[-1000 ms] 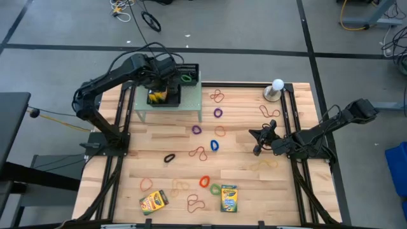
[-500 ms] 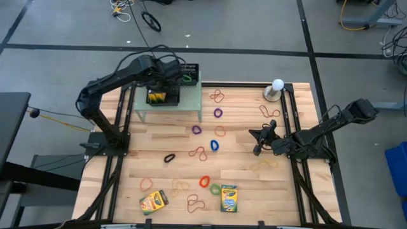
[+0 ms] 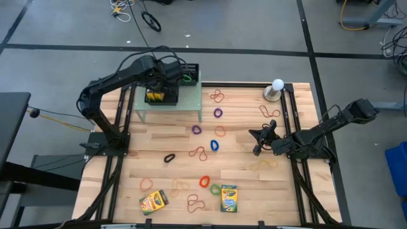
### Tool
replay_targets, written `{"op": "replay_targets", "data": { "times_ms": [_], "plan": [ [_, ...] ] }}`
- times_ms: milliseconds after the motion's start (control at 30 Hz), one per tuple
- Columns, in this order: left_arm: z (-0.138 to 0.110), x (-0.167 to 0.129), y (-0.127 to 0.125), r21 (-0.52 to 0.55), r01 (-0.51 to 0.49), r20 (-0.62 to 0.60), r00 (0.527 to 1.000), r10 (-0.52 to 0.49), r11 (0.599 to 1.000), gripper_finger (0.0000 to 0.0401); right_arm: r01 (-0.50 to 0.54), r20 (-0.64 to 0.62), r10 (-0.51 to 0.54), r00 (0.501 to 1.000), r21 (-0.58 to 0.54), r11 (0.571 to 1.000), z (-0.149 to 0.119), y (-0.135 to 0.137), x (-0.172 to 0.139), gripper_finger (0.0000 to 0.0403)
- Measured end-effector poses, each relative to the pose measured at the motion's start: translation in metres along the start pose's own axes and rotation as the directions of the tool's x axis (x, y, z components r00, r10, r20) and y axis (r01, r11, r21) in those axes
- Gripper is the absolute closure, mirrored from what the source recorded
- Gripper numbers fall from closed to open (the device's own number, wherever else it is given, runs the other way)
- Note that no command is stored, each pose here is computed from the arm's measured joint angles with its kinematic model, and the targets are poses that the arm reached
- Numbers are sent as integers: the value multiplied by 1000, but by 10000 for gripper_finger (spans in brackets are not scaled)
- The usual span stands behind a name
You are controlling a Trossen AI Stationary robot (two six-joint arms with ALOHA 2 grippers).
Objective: Pick & Place Office Desk Supplies
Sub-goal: Put the crayon box into the bottom black bin on the shelf
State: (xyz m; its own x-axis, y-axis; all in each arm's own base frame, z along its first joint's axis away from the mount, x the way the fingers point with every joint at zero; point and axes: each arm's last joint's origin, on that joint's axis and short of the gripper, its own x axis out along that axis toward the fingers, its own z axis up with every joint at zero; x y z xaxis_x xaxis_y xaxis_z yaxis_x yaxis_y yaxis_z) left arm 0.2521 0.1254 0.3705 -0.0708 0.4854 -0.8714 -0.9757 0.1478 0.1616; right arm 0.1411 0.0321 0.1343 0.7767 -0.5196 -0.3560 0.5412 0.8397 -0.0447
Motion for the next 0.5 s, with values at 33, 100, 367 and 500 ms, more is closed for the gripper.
{"op": "replay_targets", "data": {
  "times_ms": [33,100,367,500],
  "plan": [
    [0,0,0,8,-1,2,1000,1,1000,275,0,0,0,1000,0,1000,0,0,0,392],
    [0,0,0,28,-2,4,1000,2,1000,264,0,0,0,1000,0,1000,0,0,0,392],
    [0,0,0,127,-8,11,1000,7,992,208,0,0,0,1000,0,1000,0,0,0,392],
    [1,-1,1,203,-38,44,999,30,978,185,0,0,0,1000,0,1000,0,0,0,392]
  ]
}}
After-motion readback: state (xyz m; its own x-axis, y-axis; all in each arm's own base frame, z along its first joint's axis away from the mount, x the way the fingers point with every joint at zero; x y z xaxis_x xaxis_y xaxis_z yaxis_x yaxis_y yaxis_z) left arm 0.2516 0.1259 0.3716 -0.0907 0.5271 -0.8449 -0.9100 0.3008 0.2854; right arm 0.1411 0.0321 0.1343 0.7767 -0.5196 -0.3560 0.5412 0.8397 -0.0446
